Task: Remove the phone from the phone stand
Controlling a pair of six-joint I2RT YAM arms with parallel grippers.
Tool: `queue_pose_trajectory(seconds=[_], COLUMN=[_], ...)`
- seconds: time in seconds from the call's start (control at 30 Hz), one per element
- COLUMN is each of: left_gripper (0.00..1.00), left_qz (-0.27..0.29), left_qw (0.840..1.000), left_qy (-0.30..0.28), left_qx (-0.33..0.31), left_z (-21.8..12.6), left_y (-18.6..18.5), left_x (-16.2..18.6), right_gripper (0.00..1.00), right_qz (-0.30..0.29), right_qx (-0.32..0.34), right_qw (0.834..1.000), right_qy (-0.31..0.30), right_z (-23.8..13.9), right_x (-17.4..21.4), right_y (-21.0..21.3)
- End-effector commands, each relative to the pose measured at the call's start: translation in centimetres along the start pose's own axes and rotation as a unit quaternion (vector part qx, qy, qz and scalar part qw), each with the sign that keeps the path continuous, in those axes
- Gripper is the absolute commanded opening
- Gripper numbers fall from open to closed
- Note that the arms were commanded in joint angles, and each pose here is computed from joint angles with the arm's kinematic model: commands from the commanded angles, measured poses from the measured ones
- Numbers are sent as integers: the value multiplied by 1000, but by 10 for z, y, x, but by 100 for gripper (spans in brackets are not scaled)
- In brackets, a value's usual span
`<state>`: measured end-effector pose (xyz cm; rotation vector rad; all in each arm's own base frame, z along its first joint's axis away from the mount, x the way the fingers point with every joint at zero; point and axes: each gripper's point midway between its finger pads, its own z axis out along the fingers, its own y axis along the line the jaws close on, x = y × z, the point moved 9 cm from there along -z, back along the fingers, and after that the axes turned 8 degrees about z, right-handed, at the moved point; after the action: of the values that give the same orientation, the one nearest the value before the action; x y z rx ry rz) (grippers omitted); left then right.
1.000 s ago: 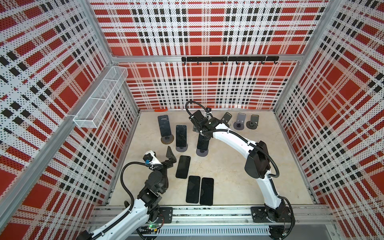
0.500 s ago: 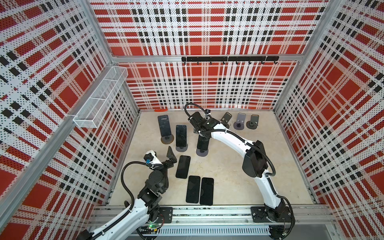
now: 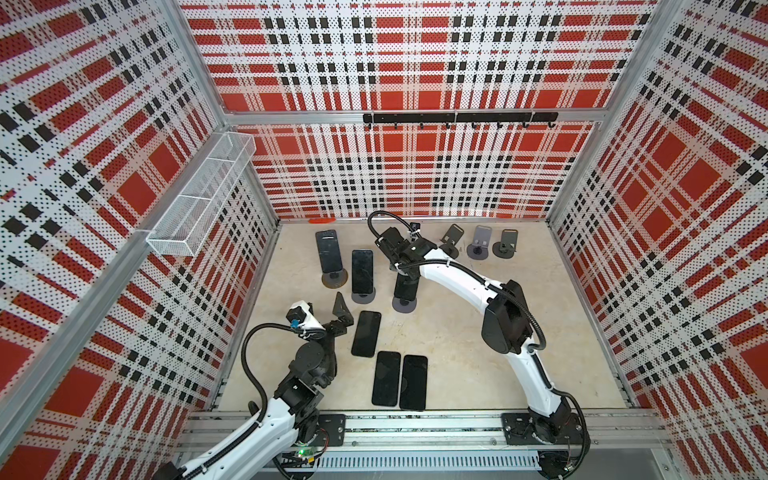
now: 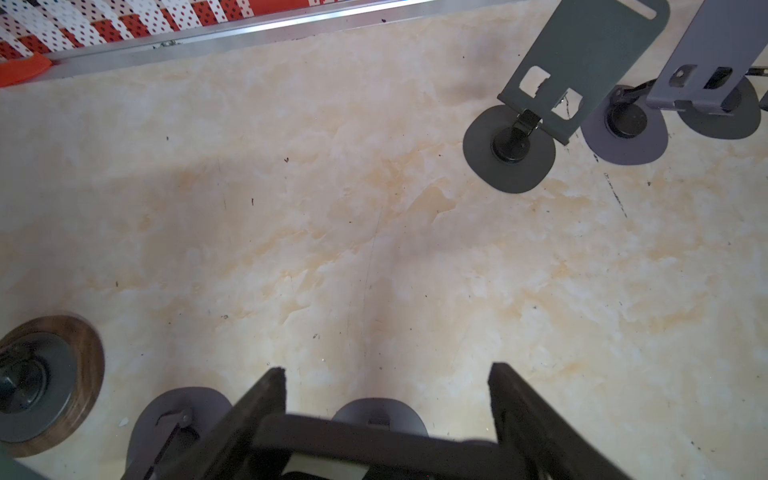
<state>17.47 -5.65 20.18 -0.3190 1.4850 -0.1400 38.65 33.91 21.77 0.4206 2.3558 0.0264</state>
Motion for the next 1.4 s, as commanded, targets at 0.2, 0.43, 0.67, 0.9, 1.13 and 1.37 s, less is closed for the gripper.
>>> queue_pose_trajectory(seconds=[0.2,0.43,0.67,0.9,1.13,1.37], left_gripper=[98,98,98,98,98,98], left_qz=[-8,-7,-8,-8,-7,-4], left_qw=[1000,1000,1000,1000,1000,1000], left_qy=[-8,-7,-6,-6,-6,-3], left_qx=[0,-1,-1,-1,-4,-4], left_z=[-2,-2,-1,-1,-1,0], left_y=[1,1,1,2,3,3], left_x=[-1,0,1,2,2,4], right_gripper=[75,70,69,67,67,66], right_qz=[-10,-5,2,16,15,11], right_qx=[16,-4,-22,-53,-57,-74], right_qw=[1000,1000,999,997,996,994], right_qy=[-12,-16,-35,-53,-62,-78], right_z=[-1,-9,-21,-35,-48,-60], right_x=[5,2,-9,-16,-26,-36], right_y=[1,0,-1,-6,-9,-9])
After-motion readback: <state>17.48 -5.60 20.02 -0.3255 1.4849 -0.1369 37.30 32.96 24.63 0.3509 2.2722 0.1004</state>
